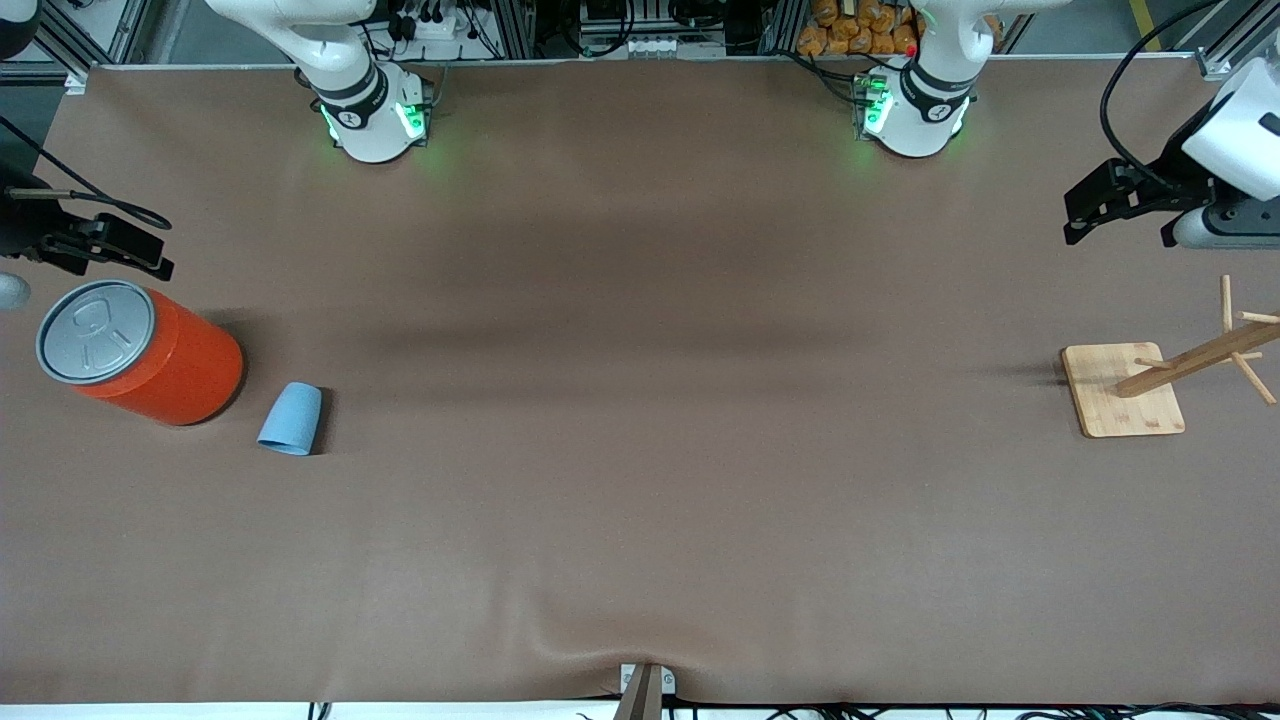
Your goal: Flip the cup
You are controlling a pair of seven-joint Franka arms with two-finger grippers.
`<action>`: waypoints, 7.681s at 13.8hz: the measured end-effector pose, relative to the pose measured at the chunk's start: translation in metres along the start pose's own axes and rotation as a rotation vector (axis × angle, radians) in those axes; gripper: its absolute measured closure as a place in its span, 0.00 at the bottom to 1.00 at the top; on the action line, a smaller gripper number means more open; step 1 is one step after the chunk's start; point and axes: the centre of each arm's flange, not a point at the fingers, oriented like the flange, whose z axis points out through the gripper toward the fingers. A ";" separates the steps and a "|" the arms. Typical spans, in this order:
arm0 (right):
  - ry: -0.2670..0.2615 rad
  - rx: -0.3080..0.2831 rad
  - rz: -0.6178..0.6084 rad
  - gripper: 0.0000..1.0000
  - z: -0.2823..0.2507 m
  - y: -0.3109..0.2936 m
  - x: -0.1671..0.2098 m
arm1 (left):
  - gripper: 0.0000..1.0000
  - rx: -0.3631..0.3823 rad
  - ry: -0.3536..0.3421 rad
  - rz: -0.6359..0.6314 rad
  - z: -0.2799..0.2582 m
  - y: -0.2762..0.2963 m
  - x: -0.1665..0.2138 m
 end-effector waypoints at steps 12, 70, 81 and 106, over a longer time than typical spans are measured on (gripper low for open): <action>-0.104 0.000 0.049 0.00 0.151 0.026 0.065 | 0.00 0.000 -0.005 -0.031 -0.002 -0.017 0.001; 0.333 -0.182 -1.672 0.00 0.404 -0.490 -0.036 | 0.00 -0.034 -0.008 -0.100 -0.012 -0.053 -0.006; 0.214 -0.175 -0.999 0.00 0.272 -0.401 0.022 | 0.00 -0.297 -0.155 -0.070 0.048 -0.016 0.007; -0.012 -0.018 -0.075 0.00 0.027 0.016 0.006 | 0.13 -0.869 -0.143 -0.160 0.400 0.234 0.143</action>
